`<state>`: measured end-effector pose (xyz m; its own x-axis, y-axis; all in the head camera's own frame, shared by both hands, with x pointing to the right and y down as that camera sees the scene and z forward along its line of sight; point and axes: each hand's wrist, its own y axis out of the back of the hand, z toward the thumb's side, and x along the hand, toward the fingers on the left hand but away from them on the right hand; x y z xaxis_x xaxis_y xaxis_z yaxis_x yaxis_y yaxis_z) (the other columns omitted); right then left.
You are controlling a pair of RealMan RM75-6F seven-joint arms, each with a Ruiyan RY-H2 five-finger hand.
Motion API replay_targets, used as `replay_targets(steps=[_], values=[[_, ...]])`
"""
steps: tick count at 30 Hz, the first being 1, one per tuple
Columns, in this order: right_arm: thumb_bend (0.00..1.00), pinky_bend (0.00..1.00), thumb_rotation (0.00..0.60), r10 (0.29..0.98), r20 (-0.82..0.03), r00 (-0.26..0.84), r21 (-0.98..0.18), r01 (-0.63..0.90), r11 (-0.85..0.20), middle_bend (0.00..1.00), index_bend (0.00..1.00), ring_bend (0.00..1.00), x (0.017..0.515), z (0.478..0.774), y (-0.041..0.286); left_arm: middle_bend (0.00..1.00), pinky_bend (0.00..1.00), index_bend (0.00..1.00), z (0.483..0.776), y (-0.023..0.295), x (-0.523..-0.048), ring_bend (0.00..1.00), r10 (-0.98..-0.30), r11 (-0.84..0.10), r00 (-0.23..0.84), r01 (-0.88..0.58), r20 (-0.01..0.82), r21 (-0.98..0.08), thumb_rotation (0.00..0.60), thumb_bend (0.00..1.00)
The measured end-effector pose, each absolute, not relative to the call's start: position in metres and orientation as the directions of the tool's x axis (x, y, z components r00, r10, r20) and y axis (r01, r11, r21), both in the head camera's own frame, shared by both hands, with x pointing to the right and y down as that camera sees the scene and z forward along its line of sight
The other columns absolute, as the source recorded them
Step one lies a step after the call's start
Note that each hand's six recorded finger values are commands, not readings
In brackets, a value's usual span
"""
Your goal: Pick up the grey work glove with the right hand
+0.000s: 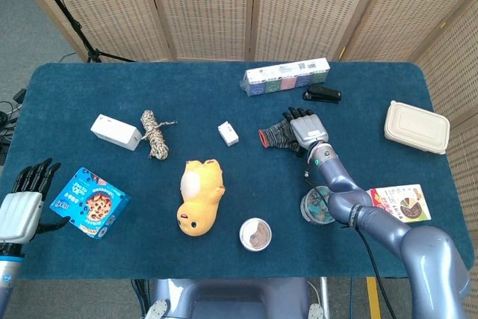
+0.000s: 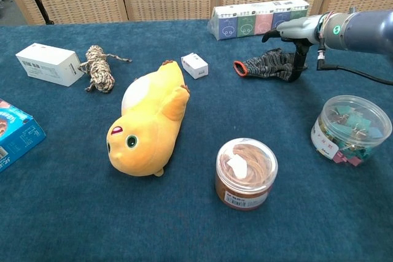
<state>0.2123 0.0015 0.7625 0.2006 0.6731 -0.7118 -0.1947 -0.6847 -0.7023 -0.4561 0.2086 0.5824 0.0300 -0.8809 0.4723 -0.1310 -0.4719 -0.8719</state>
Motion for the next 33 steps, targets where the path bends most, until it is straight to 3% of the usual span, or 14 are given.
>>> replay_targets(steps=[6,13,16,20,26,33], values=[[0.02,0.12,0.6,0.67,-0.72,0.182,-0.694,-0.202,-0.691,0.0,0.09,0.0,0.214,0.769,-0.002,0.0,0.0,0.0,0.586,0.207,-0.456,0.0,-0.876,-0.48,0.023,-0.125,0.481,-0.868,0.6,0.0],[0.21,0.14,0.6,0.665,-0.728,0.164,-0.685,-0.201,-0.7,0.01,0.16,0.0,0.213,0.778,-0.004,0.0,0.0,0.0,0.588,0.208,-0.455,0.0,-0.875,-0.483,0.022,-0.118,0.484,-0.868,0.6,0.0],[0.29,0.2,0.6,0.667,-0.726,0.169,-0.688,-0.192,-0.7,0.08,0.21,0.02,0.21,0.779,-0.004,0.0,0.0,0.0,0.588,0.207,-0.455,0.0,-0.875,-0.483,0.021,-0.117,0.484,-0.868,0.6,0.0],[0.36,0.3,0.6,0.667,-0.724,0.175,-0.69,-0.18,-0.702,0.16,0.24,0.12,0.208,0.78,-0.004,0.0,0.0,0.0,0.589,0.208,-0.455,0.0,-0.873,-0.487,0.022,-0.115,0.488,-0.866,0.6,0.0],[0.4,0.44,0.6,0.675,-0.715,0.182,-0.699,-0.151,-0.699,0.31,0.38,0.3,0.209,0.781,-0.003,0.0,0.0,0.0,0.588,0.209,-0.454,0.0,-0.873,-0.487,0.023,-0.117,0.488,-0.866,0.6,0.0],[0.44,0.48,0.6,0.698,-0.68,0.225,-0.727,-0.08,-0.682,0.38,0.45,0.36,0.205,0.774,0.001,0.0,0.0,0.0,0.588,0.208,-0.451,0.0,-0.871,-0.491,0.035,-0.112,0.49,-0.864,0.6,0.0]])
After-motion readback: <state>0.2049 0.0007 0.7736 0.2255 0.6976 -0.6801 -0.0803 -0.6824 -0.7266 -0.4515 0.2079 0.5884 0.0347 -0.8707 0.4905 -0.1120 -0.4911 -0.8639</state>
